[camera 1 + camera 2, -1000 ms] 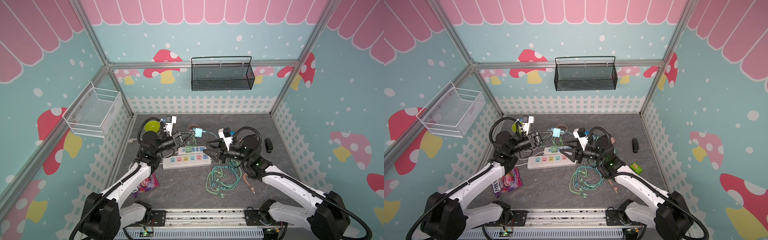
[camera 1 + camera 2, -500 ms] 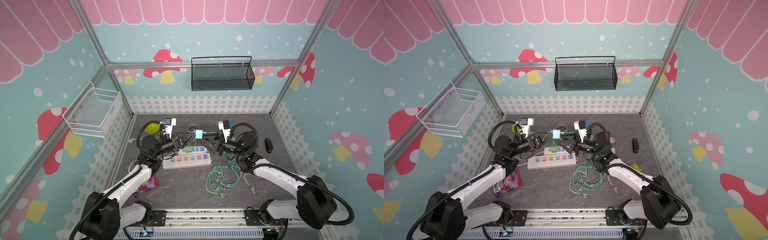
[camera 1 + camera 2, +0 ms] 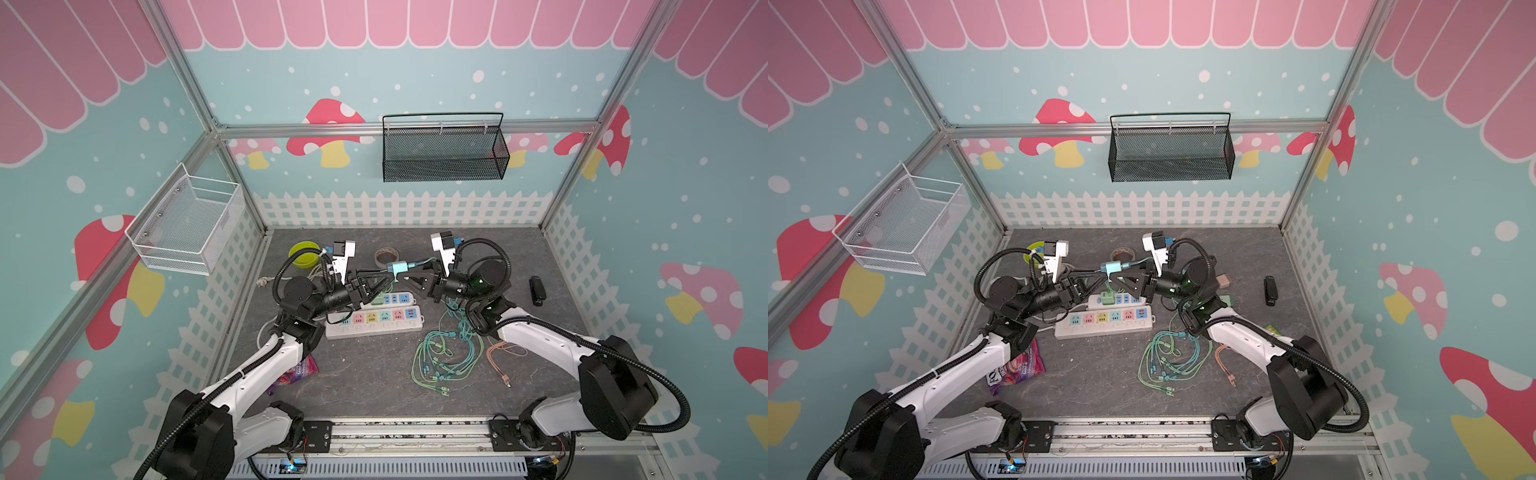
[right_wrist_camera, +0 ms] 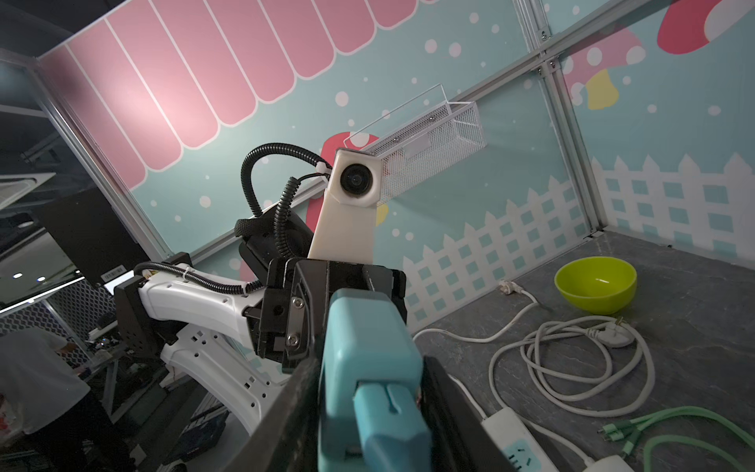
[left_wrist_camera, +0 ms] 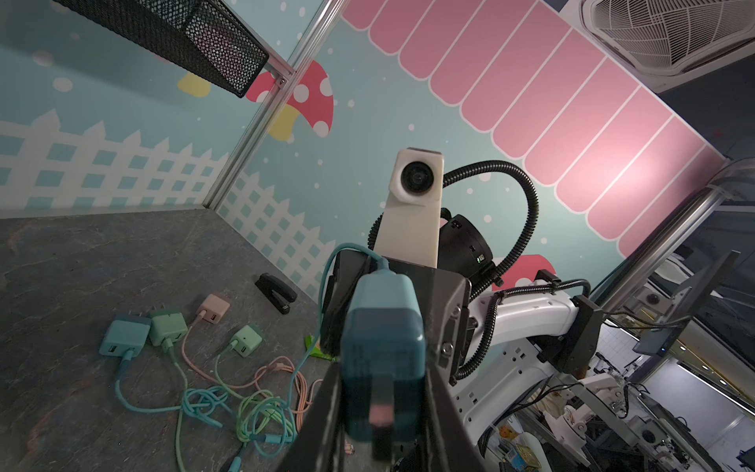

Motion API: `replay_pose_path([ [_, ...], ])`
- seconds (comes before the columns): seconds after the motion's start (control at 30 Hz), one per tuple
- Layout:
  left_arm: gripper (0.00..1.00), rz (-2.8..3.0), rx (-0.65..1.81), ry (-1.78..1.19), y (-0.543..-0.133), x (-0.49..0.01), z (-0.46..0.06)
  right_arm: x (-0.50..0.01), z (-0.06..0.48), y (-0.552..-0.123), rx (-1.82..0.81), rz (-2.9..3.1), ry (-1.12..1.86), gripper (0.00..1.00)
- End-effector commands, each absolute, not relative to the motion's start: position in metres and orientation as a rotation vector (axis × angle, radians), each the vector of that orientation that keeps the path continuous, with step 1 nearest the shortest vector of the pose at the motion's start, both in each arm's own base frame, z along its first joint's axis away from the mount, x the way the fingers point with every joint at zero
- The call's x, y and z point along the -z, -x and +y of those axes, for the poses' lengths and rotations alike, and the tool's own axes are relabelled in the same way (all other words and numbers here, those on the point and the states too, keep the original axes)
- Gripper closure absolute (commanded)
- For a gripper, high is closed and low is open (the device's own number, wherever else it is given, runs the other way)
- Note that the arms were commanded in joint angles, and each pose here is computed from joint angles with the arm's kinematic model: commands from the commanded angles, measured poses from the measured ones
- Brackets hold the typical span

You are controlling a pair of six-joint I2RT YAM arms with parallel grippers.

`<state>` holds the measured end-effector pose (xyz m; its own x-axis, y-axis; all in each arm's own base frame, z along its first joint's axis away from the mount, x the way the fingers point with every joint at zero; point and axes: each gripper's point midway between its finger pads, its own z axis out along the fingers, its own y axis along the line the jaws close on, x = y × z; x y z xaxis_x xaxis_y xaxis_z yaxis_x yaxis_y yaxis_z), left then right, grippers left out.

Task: Insert plugs into power strip
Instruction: Insert the plug into the socket.

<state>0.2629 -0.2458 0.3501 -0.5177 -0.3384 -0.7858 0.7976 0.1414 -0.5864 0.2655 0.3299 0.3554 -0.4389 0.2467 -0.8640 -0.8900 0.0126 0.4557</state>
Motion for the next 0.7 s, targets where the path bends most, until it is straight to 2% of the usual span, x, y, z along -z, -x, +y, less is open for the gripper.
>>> replay_pose_path([
  [0.0, 1.0, 1.472, 1.507, -0.503, -0.257, -0.351, -0.245, -0.379, 0.328, -0.259, -1.602, 1.294, 0.746, 0.66],
  [0.03, 1.0, 1.478, 1.502, -0.504, -0.257, -0.35, -0.245, -0.38, 0.327, -0.259, -1.603, 1.292, 0.748, 0.71],
  [0.1, 0.92, 1.495, 1.496, -0.502, -0.258, -0.347, -0.245, -0.382, 0.328, -0.257, -1.608, 1.288, 0.761, 0.79],
  [0.17, 0.78, 1.51, 1.488, -0.5, -0.258, -0.346, -0.245, -0.384, 0.328, -0.257, -1.603, 1.289, 0.772, 0.85],
  [0.37, 0.47, 1.591, 1.355, -0.452, -0.261, -0.335, -0.234, -0.396, 0.32, -0.275, -1.417, 1.378, 0.814, 0.94],
  [0.47, 0.43, 1.668, 1.251, -0.406, -0.265, -0.32, -0.221, -0.41, 0.317, -0.286, -1.244, 1.432, 0.862, 0.94],
  [0.67, 0.4, 1.772, 1.122, -0.259, -0.275, -0.297, -0.195, -0.447, 0.309, -0.291, -1.104, 1.41, 0.92, 0.94],
])
